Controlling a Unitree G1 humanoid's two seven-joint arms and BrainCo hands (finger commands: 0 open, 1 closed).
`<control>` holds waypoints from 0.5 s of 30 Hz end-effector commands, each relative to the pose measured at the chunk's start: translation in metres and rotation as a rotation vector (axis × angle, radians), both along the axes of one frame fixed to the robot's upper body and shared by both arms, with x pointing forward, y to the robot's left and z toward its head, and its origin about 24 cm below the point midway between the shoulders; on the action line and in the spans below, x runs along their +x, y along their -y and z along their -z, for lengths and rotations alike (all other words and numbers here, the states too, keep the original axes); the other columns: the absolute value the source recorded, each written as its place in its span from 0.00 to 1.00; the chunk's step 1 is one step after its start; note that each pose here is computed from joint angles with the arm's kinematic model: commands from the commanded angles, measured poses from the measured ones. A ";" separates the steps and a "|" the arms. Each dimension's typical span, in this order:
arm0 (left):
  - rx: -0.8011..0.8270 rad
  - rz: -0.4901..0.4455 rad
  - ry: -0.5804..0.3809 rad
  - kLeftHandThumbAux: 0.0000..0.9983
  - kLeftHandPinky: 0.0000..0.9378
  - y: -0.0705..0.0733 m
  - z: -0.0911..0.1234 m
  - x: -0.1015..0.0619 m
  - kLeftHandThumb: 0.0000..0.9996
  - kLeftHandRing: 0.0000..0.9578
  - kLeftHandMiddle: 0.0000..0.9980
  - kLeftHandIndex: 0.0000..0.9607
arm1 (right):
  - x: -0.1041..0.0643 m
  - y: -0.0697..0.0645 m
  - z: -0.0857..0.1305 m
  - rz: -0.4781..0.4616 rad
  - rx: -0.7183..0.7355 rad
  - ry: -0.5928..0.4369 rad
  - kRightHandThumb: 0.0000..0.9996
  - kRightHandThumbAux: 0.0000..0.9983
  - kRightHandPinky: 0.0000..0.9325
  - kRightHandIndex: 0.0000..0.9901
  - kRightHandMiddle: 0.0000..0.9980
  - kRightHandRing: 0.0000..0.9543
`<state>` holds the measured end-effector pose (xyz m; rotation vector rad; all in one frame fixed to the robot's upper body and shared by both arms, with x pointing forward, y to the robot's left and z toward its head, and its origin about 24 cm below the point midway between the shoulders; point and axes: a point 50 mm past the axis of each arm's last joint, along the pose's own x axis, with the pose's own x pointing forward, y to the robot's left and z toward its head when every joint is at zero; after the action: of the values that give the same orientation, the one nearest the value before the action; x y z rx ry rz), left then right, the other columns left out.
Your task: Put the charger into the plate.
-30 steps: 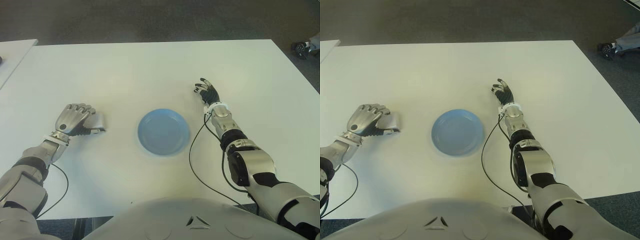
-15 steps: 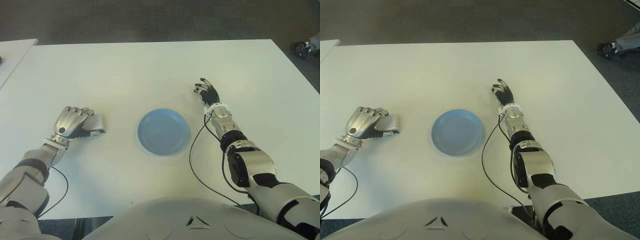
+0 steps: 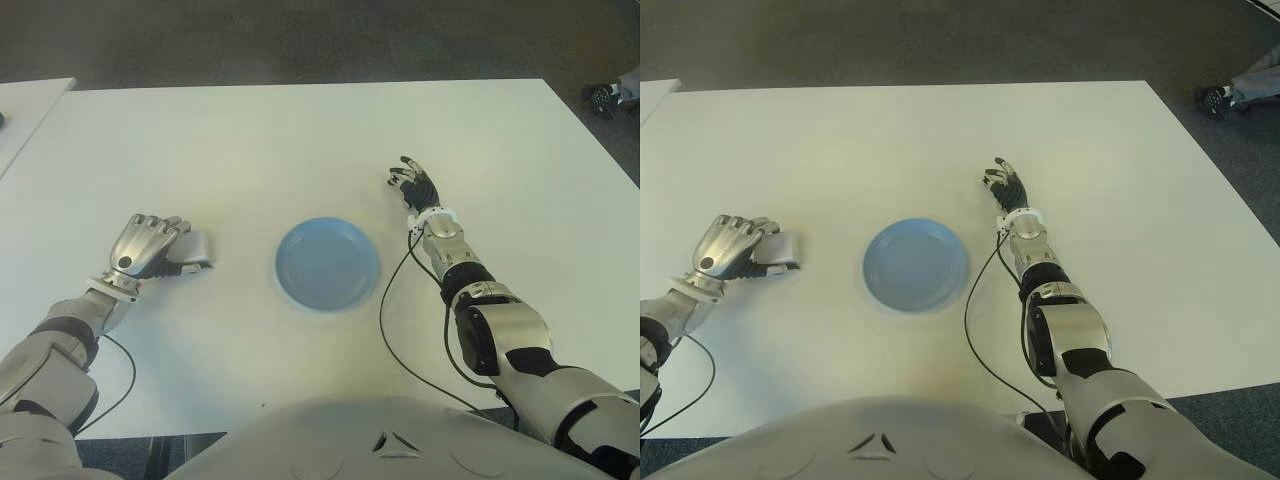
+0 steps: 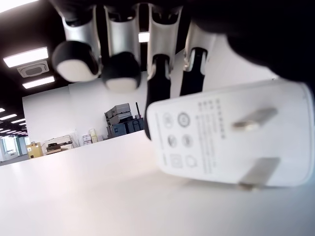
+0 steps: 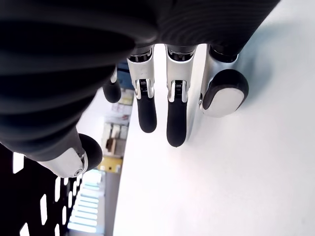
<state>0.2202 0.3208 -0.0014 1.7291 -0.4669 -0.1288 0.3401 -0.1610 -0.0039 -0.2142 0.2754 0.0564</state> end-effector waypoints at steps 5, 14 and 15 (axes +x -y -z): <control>-0.006 0.071 -0.014 0.58 0.96 0.006 0.000 0.002 0.36 0.94 0.92 0.87 | -0.057 -0.005 0.062 -0.049 0.043 -0.170 0.07 0.56 0.29 0.00 0.24 0.30; -0.055 0.089 0.022 0.58 0.96 0.007 -0.027 0.023 0.36 0.94 0.92 0.86 | -0.057 -0.005 0.063 -0.055 0.049 -0.173 0.07 0.57 0.28 0.00 0.24 0.29; -0.061 0.092 0.032 0.59 0.96 0.008 -0.031 0.026 0.36 0.94 0.92 0.86 | -0.057 -0.005 0.063 -0.054 0.049 -0.174 0.07 0.57 0.28 0.00 0.24 0.29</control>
<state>0.2309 0.3110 0.0083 1.6554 -0.5291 -0.1812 0.3389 -0.1610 -0.0046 -0.2114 0.2623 0.0619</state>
